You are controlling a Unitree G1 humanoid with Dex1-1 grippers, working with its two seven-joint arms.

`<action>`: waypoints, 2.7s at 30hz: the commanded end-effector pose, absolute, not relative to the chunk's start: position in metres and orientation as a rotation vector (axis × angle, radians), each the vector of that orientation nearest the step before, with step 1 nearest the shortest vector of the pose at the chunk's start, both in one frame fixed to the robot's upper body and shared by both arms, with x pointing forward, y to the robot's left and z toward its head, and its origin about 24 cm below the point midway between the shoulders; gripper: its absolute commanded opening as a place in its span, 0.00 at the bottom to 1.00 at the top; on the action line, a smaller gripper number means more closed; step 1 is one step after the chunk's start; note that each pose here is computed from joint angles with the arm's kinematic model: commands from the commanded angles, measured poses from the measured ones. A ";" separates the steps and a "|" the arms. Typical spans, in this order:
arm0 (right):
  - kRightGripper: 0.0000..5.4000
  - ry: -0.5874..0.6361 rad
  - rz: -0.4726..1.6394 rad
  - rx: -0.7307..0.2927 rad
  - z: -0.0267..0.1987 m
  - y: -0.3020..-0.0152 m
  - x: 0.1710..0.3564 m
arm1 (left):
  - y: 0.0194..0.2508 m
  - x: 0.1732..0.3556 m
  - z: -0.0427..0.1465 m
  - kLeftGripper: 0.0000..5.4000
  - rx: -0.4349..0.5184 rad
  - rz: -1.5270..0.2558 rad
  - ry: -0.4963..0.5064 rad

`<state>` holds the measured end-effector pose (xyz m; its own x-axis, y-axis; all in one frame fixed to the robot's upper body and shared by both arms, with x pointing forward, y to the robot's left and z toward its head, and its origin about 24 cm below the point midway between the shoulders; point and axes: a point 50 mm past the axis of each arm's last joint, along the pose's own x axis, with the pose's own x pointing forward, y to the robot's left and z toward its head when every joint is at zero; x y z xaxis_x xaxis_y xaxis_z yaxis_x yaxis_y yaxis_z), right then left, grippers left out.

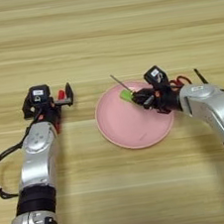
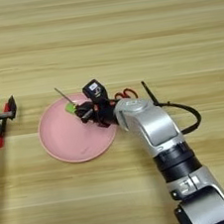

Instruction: Move the objects on the table

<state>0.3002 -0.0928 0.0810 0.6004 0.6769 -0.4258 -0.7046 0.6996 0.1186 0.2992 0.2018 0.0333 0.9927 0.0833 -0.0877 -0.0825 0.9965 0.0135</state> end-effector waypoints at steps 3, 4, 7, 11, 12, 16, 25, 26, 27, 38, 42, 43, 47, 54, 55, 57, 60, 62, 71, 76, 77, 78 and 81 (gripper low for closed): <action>0.16 0.410 0.669 -0.062 0.086 -0.121 0.314 | 0.203 0.300 0.033 1.00 0.015 0.083 0.091; 0.16 0.405 0.644 -0.063 0.085 -0.126 0.315 | 0.203 0.300 0.032 1.00 0.016 0.083 0.091; 0.16 0.393 0.589 -0.049 0.084 -0.138 0.319 | 0.203 0.300 0.032 1.00 0.016 0.084 0.092; 0.16 0.359 0.513 -0.046 0.086 -0.154 0.324 | 0.203 0.301 0.033 1.00 0.018 0.082 0.091; 0.16 0.348 0.492 -0.053 0.087 -0.158 0.325 | 0.203 0.301 0.033 1.00 0.018 0.081 0.090; 0.16 0.332 0.419 -0.022 0.090 -0.177 0.330 | 0.202 0.301 0.032 1.00 0.020 0.080 0.091; 0.16 0.330 0.235 -0.015 0.078 -0.219 0.340 | 0.200 0.302 0.031 1.00 0.028 0.079 0.094; 0.16 0.330 0.219 -0.019 0.077 -0.223 0.340 | 0.200 0.302 0.030 1.00 0.028 0.079 0.094; 0.16 0.332 0.201 -0.023 0.076 -0.227 0.341 | 0.200 0.302 0.030 1.00 0.029 0.080 0.094; 0.16 0.367 0.066 -0.080 0.062 -0.257 0.344 | 0.199 0.303 0.029 1.00 0.047 0.083 0.088; 0.16 0.383 0.044 -0.096 0.057 -0.260 0.344 | 0.199 0.303 0.029 1.00 0.049 0.084 0.085; 0.16 0.386 0.038 -0.100 0.056 -0.262 0.344 | 0.199 0.304 0.029 1.00 0.049 0.084 0.085; 0.16 0.418 0.032 -0.093 0.047 -0.263 0.344 | 0.198 0.304 0.029 1.00 0.049 0.083 0.083; 0.16 0.459 0.065 -0.110 0.040 -0.264 0.342 | 0.199 0.303 0.030 1.00 0.046 0.088 0.083; 0.16 0.464 0.072 -0.115 0.039 -0.264 0.342 | 0.199 0.303 0.030 1.00 0.046 0.088 0.083; 0.16 0.477 0.087 -0.127 0.038 -0.265 0.340 | 0.200 0.303 0.030 1.00 0.045 0.089 0.080; 0.16 0.492 0.107 -0.115 0.035 -0.268 0.332 | 0.200 0.303 0.031 1.00 0.043 0.092 0.077; 0.16 0.504 0.120 -0.105 0.032 -0.269 0.327 | 0.199 0.303 0.031 1.00 0.041 0.092 0.077; 0.16 0.552 0.127 -0.077 0.024 -0.274 0.305 | 0.199 0.303 0.032 1.00 0.038 0.094 0.073; 0.23 0.570 0.123 -0.065 0.020 -0.274 0.302 | 0.200 0.303 0.033 1.00 0.039 0.093 0.072; 0.24 0.571 0.126 -0.064 0.020 -0.273 0.302 | 0.200 0.303 0.033 1.00 0.040 0.093 0.072; 0.24 0.570 0.127 -0.064 0.020 -0.272 0.302 | 0.200 0.303 0.033 1.00 0.040 0.093 0.073; 0.33 0.532 0.134 -0.046 0.026 -0.269 0.305 | 0.199 0.303 0.033 1.00 0.040 0.093 0.073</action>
<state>0.3112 -0.2719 0.0350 0.8705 0.1028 -0.4814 -0.1393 0.9894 -0.0404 0.3011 0.2002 0.0301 0.9925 0.0952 -0.0771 -0.0922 0.9949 0.0405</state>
